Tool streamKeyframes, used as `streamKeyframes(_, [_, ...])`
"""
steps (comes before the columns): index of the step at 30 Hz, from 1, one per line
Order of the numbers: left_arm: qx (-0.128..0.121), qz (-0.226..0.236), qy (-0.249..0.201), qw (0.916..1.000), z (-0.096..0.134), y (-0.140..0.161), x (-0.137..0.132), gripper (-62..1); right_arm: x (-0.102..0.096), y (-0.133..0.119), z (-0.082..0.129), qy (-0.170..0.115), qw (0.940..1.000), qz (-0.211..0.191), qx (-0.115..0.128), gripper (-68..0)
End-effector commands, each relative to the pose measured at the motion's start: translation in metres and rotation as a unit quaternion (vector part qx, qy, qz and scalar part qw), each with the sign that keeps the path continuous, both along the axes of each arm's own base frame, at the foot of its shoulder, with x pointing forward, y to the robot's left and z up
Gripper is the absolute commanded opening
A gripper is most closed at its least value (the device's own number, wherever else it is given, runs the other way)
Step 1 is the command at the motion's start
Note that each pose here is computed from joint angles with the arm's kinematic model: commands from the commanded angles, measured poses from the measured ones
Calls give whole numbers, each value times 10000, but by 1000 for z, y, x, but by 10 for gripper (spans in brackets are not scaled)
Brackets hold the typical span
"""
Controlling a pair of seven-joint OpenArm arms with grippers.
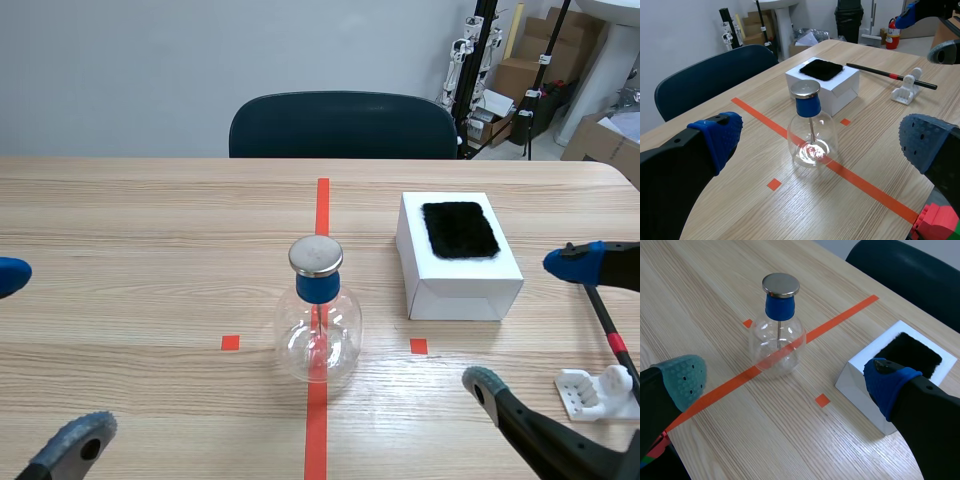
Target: Do the electroscope experiment. pick up the black charging rod
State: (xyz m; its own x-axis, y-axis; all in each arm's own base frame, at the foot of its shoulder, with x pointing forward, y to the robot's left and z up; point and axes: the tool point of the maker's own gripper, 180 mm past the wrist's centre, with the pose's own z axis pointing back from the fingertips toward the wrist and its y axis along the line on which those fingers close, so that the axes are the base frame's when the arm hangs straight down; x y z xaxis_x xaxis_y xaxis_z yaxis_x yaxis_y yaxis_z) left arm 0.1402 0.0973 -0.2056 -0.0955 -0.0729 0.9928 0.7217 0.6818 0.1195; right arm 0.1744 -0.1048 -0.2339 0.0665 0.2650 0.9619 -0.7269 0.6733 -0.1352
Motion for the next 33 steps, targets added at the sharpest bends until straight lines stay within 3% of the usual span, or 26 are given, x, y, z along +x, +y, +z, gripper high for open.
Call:
streamKeyframes(1, [-82,0,-100,9999,7,-1,1,14,-1,6,8,-83,9998,50,163,-20])
streamKeyframes(21, [-66,17,-114,9999,6,0,3,14,0,6,9,-95,9998,51,168,-20])
streamKeyframes(28, [99,281,-44,9995,-17,21,16,14,0,6,8,-75,9999,48,144,-20])
streamKeyframes(33, [-68,498,-152,9986,-28,44,25,14,0,5,6,-48,9999,47,112,-20])
